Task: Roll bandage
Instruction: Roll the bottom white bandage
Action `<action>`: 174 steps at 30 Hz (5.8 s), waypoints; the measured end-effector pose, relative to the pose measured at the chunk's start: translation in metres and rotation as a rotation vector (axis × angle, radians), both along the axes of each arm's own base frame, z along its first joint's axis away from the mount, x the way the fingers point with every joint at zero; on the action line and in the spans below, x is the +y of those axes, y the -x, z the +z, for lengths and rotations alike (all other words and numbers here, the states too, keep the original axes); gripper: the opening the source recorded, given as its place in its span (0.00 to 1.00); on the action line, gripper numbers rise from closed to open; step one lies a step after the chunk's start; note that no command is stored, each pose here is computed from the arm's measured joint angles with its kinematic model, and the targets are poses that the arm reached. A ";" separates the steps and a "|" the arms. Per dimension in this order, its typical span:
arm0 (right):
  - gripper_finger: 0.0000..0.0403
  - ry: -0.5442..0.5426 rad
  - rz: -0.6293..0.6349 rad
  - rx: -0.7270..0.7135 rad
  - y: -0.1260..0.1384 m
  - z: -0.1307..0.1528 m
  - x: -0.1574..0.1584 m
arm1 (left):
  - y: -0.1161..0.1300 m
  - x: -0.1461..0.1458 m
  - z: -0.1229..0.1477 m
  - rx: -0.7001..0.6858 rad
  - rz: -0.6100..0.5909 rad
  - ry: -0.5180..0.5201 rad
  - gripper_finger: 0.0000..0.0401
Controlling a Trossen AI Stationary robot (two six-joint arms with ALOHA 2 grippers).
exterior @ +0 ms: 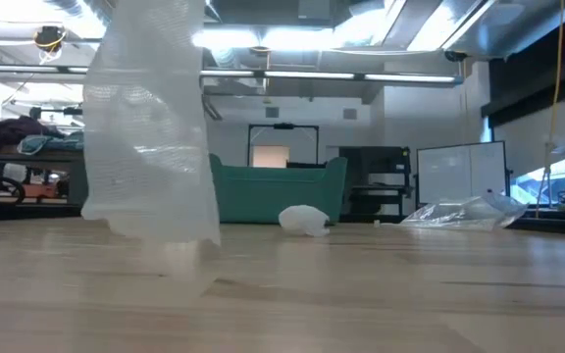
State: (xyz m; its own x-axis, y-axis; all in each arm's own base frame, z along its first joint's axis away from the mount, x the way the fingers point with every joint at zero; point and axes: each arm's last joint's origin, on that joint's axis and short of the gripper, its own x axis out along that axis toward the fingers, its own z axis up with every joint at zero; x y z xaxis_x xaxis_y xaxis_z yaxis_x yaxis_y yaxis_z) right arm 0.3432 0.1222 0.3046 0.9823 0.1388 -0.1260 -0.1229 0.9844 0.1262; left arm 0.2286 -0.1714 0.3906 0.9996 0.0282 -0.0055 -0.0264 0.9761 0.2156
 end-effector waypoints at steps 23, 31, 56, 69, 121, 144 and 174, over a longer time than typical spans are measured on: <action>0.69 0.087 -0.046 0.116 -0.006 -0.022 0.000 | -0.001 -0.006 0.001 -0.014 -0.182 -0.001 0.10; 0.69 0.024 0.074 -0.011 -0.013 -0.019 0.013 | -0.007 0.002 0.000 -0.009 -0.139 0.015 0.10; 0.69 0.095 -0.018 0.194 -0.015 -0.072 0.035 | -0.008 0.007 0.000 -0.016 0.027 0.027 0.10; 0.68 0.109 -0.141 0.143 -0.047 -0.130 0.032 | -0.007 0.005 0.005 -0.052 0.021 0.005 0.10; 0.02 0.459 -0.084 -0.065 0.016 0.136 0.145 | 0.009 -0.001 -0.043 0.281 0.405 -0.453 0.10; 0.02 0.202 -0.289 0.485 -0.048 0.100 -0.069 | -0.005 -0.080 -0.128 0.379 0.175 -0.287 0.10; 0.57 -0.116 0.122 0.768 -0.070 0.009 -0.059 | -0.010 -0.076 -0.129 0.401 0.163 -0.163 0.10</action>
State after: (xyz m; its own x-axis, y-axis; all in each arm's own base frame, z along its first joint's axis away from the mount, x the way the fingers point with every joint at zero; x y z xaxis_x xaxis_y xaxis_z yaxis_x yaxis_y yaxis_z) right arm 0.4134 0.0630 0.3140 0.6029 0.2940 -0.7417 -0.0663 0.9449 0.3207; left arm 0.2381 -0.2474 0.2614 0.9019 0.2176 -0.3730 -0.0603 0.9187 0.3903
